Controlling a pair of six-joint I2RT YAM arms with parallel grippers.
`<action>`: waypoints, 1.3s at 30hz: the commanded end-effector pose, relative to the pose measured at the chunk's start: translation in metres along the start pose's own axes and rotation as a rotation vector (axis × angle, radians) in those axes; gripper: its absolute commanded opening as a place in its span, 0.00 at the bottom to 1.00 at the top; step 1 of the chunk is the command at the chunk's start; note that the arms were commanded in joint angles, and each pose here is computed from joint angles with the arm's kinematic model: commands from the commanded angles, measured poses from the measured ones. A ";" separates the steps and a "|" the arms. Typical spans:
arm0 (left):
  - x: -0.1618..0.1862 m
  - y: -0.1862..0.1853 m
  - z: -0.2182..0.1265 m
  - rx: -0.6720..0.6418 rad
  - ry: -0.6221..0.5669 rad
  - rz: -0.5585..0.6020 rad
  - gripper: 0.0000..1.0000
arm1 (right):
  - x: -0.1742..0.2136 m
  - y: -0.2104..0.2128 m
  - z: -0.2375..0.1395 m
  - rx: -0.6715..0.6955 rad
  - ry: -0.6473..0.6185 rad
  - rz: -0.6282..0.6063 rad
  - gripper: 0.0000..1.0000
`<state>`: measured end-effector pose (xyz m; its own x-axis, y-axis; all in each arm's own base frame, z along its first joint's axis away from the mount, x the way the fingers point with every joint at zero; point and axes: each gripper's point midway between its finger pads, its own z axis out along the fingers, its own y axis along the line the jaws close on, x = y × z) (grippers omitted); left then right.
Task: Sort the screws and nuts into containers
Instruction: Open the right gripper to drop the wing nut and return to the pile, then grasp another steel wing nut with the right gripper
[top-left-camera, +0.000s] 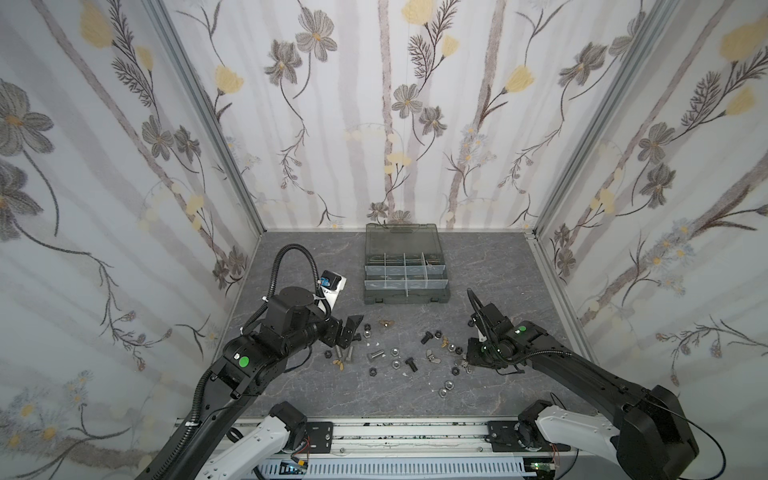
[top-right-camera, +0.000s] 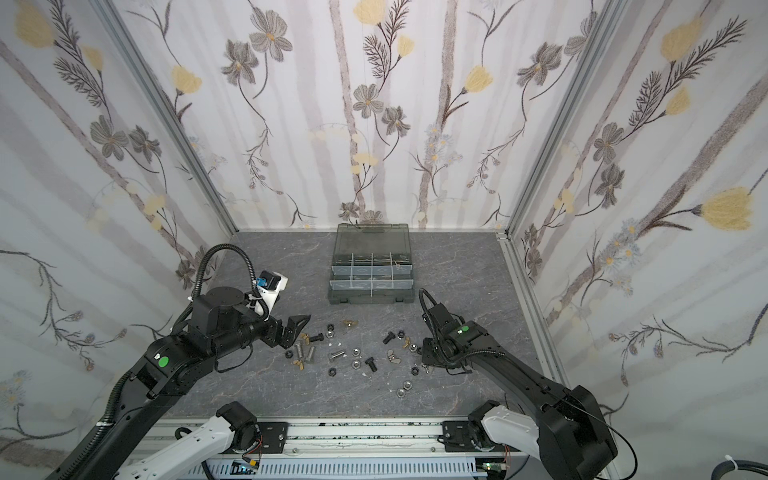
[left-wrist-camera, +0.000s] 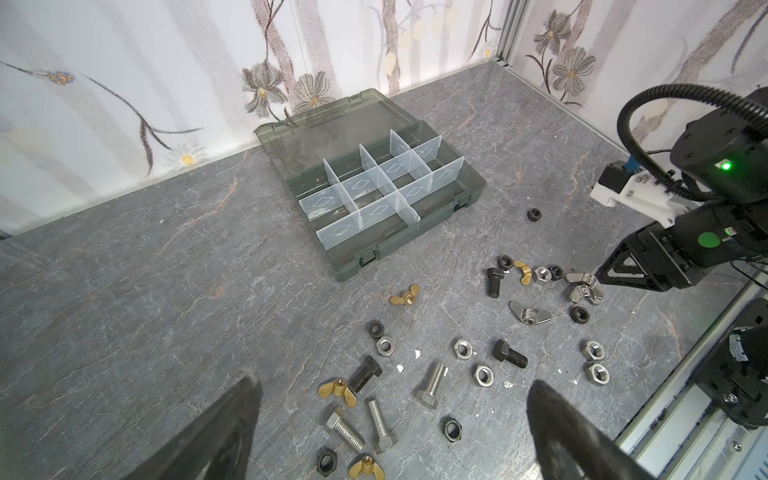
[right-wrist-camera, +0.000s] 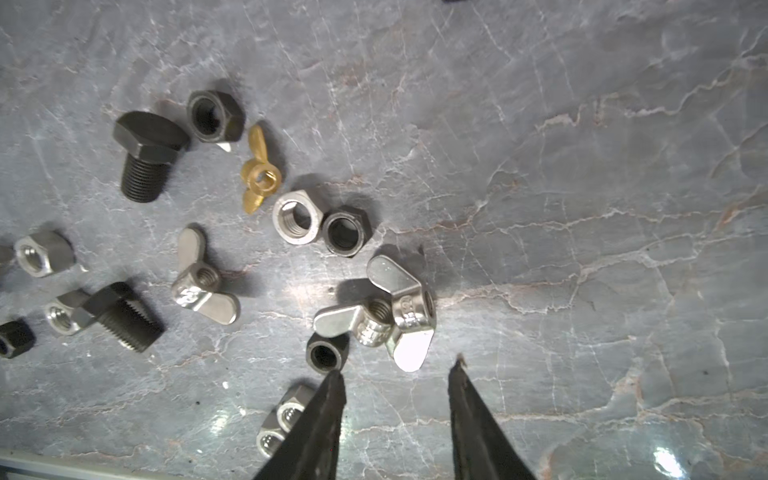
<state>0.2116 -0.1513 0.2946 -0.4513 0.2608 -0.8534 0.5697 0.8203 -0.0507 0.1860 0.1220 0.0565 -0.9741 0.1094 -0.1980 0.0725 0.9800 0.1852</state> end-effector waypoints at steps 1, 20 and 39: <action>-0.008 -0.002 -0.002 0.012 -0.030 -0.006 1.00 | -0.001 -0.004 0.005 0.015 -0.016 0.020 0.41; -0.006 -0.002 0.000 0.011 -0.023 -0.009 1.00 | 0.000 -0.016 0.028 0.096 0.005 0.008 0.31; -0.003 -0.002 0.002 0.012 -0.016 -0.006 1.00 | 0.000 -0.013 0.043 0.106 0.031 -0.005 0.23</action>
<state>0.2113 -0.1525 0.2929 -0.4588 0.2567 -0.8506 0.5708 0.8189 -0.0608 0.1893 0.1159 0.0137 -0.9832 0.0989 -0.1536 0.0863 0.9925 0.0865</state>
